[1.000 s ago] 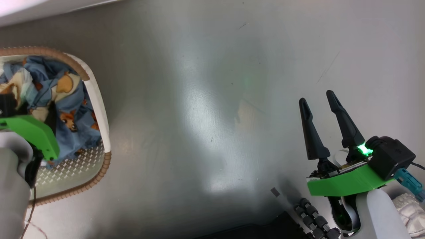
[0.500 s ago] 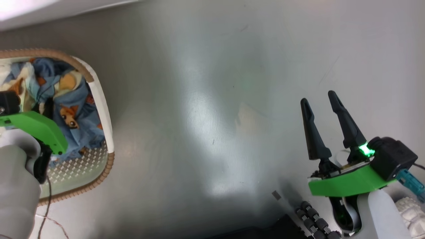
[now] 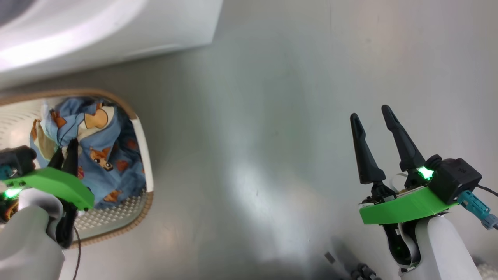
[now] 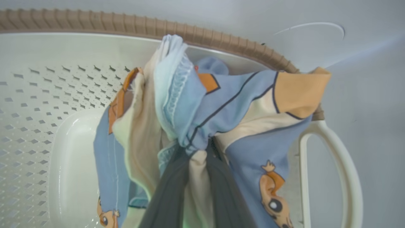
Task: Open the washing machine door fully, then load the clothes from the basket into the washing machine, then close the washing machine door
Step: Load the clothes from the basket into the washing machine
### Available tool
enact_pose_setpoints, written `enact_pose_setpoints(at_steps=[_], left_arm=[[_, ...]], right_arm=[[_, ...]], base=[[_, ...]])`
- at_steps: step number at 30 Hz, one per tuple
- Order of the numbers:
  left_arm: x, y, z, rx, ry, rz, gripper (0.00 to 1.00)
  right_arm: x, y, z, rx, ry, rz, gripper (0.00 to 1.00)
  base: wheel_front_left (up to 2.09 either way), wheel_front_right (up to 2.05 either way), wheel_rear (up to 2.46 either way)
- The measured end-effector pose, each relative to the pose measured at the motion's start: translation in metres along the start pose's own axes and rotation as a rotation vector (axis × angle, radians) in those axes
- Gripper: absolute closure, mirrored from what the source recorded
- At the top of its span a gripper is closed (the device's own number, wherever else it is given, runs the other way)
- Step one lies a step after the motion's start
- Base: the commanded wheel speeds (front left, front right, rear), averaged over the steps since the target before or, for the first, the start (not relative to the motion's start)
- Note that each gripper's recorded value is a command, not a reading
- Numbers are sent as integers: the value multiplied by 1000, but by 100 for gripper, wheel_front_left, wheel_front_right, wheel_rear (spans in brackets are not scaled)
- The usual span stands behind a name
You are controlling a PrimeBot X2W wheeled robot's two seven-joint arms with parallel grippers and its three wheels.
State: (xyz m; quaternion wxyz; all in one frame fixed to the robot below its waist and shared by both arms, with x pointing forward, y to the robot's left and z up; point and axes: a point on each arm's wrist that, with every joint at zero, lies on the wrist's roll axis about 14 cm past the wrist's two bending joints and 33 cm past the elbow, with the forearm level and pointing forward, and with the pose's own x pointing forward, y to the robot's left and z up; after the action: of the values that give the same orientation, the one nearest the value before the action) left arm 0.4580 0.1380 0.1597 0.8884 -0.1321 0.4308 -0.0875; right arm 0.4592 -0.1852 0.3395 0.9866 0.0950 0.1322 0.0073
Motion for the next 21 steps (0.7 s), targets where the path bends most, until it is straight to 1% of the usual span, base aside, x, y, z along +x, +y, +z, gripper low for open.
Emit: enact_pose_setpoints(at_steps=[3, 5, 11, 17, 21], left_arm=[[-16, -3, 20, -22, -72, -4, 100], [-30, -4, 25, -21, -104, 0, 100], [-71, -8, 33, -25, -187, 19, 100], [-102, -18, 63, -11, -314, 18, 100], [-126, -18, 76, -14, -390, 36, 100]], right_arm=[[-3, 1, 12, -9, -24, 0, 0], [-5, 3, 20, -12, -41, 4, 0], [-14, 21, 41, -1, -84, 50, 0], [-24, 33, 57, 6, -118, 76, 0], [-30, 42, 67, 10, -140, 98, 0]], base=[[0, 0, 0], [0, 0, 0], [0, 0, 0], [0, 0, 0], [0, 0, 0]])
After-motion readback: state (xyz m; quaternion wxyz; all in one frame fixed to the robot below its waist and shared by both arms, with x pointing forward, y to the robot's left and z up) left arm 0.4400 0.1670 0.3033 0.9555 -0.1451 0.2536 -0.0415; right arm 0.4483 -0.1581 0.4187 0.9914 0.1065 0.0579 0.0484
